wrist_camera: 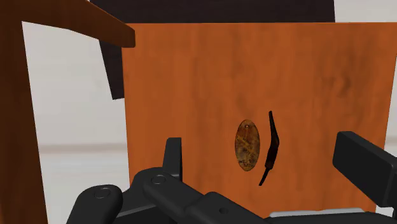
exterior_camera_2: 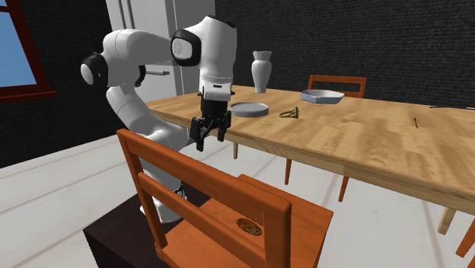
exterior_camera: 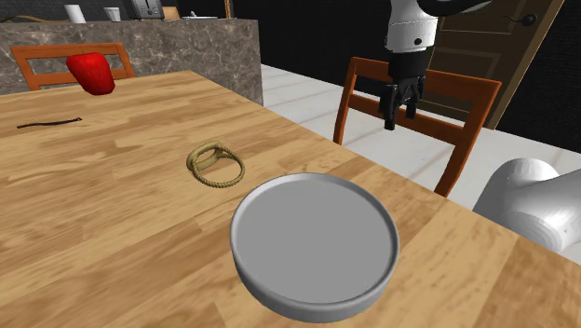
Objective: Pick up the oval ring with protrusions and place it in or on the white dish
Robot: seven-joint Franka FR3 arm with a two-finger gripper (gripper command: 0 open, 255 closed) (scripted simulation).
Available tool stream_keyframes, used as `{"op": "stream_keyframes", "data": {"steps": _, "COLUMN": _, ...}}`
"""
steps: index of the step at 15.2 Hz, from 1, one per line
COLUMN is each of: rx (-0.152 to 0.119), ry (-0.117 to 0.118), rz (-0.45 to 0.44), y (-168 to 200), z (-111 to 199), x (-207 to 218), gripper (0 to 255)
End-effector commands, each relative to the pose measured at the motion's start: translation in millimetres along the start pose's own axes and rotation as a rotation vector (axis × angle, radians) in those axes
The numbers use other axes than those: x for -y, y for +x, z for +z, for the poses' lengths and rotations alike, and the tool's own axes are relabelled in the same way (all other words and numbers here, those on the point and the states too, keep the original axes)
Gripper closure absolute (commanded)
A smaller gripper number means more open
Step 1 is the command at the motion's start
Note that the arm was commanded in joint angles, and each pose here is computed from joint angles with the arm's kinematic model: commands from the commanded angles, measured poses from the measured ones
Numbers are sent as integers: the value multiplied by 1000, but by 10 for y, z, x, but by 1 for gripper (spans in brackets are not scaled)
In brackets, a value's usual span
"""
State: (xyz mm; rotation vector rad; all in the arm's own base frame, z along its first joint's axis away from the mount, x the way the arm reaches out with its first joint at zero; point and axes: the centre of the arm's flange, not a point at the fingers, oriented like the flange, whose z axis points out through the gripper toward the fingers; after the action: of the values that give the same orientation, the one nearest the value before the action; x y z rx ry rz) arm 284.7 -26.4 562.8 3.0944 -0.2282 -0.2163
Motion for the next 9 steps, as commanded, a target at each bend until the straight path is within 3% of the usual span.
{"op": "stream_keyframes", "data": {"steps": 1, "rx": 0, "ry": 0, "rz": 0, "y": 0, "z": 0, "x": 0, "gripper": 0}}
{"op": "stream_keyframes", "data": {"steps": 9, "rx": -32, "ry": 2, "rz": -70, "y": 270, "z": -187, "x": 983, "gripper": 0}}
